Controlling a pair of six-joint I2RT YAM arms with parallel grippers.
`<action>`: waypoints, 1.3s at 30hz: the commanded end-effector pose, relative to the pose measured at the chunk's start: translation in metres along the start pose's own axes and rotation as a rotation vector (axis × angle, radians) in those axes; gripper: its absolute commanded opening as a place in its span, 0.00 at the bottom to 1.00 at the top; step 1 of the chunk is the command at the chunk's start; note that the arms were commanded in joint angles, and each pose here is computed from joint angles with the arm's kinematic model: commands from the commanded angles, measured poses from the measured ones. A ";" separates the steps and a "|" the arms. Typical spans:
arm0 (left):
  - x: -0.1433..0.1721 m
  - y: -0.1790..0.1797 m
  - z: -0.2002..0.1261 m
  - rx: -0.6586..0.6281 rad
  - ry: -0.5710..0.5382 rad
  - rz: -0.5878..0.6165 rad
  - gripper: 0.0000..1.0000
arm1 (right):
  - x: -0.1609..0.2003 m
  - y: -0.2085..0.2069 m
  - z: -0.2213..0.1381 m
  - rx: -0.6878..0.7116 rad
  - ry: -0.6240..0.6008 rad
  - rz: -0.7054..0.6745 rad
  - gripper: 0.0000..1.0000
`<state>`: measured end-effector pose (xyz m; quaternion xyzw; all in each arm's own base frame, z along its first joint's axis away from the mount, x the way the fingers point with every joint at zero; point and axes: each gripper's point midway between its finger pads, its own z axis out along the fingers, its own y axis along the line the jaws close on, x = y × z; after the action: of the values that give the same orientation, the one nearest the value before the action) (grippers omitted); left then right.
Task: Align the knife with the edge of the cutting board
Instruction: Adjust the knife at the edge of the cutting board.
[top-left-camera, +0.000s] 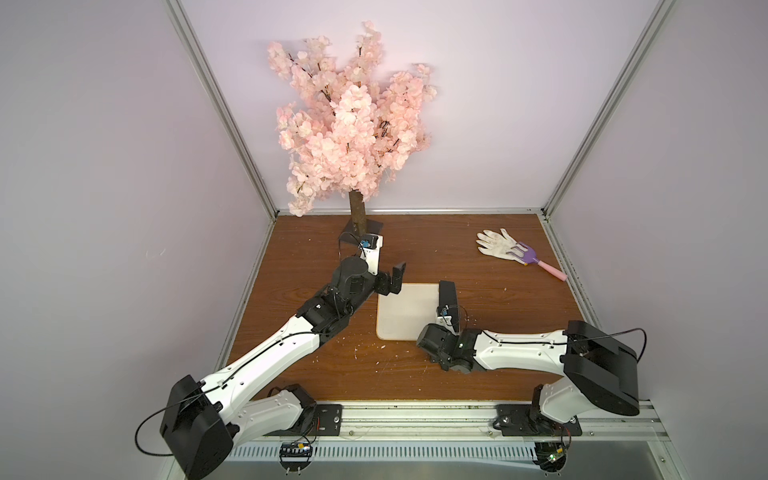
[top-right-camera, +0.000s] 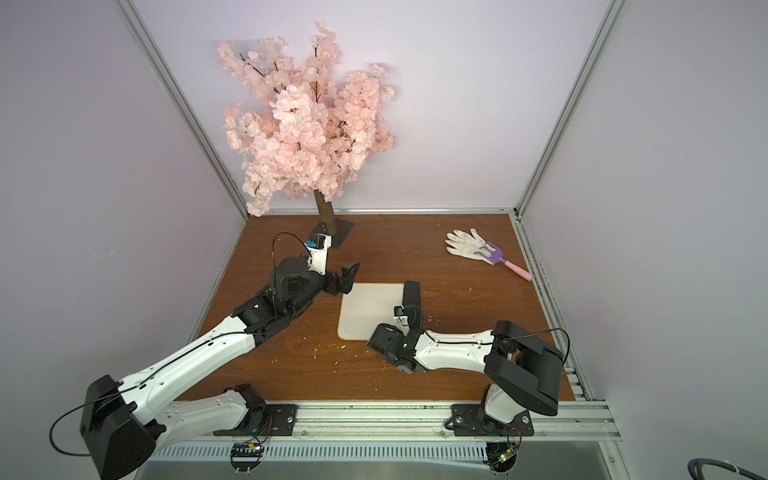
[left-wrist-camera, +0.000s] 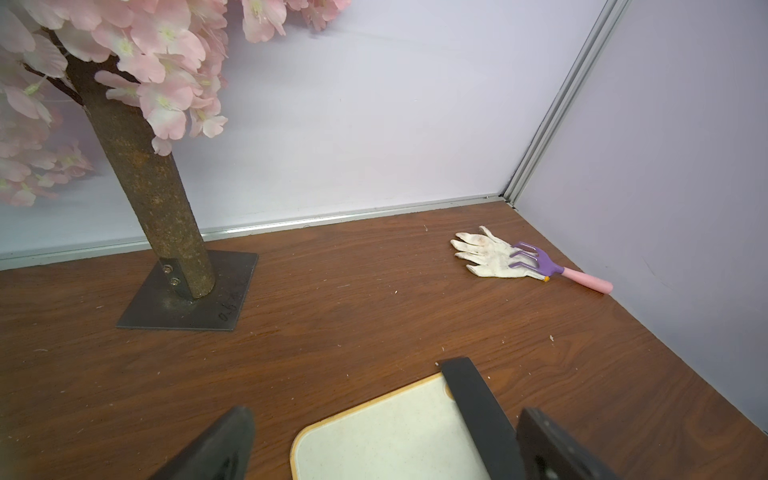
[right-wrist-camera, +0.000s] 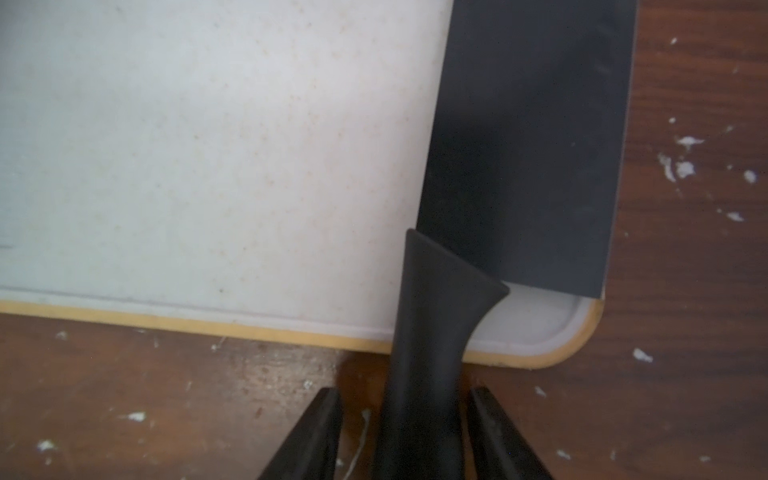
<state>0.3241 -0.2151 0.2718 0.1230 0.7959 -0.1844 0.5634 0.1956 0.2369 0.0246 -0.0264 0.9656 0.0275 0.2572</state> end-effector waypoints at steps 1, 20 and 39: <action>-0.003 -0.003 -0.003 0.003 -0.022 0.016 1.00 | 0.000 -0.004 -0.001 0.017 -0.020 0.004 0.51; -0.006 -0.002 -0.006 0.001 -0.038 0.023 1.00 | 0.005 -0.004 -0.004 0.026 -0.030 0.000 0.44; -0.007 -0.002 -0.007 -0.004 -0.044 0.029 1.00 | 0.009 -0.003 -0.009 0.018 -0.048 -0.017 0.42</action>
<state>0.3230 -0.2133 0.2762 0.1272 0.7892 -0.1776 0.5739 0.1865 0.2377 0.0238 -0.0314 0.9605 0.0210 0.2757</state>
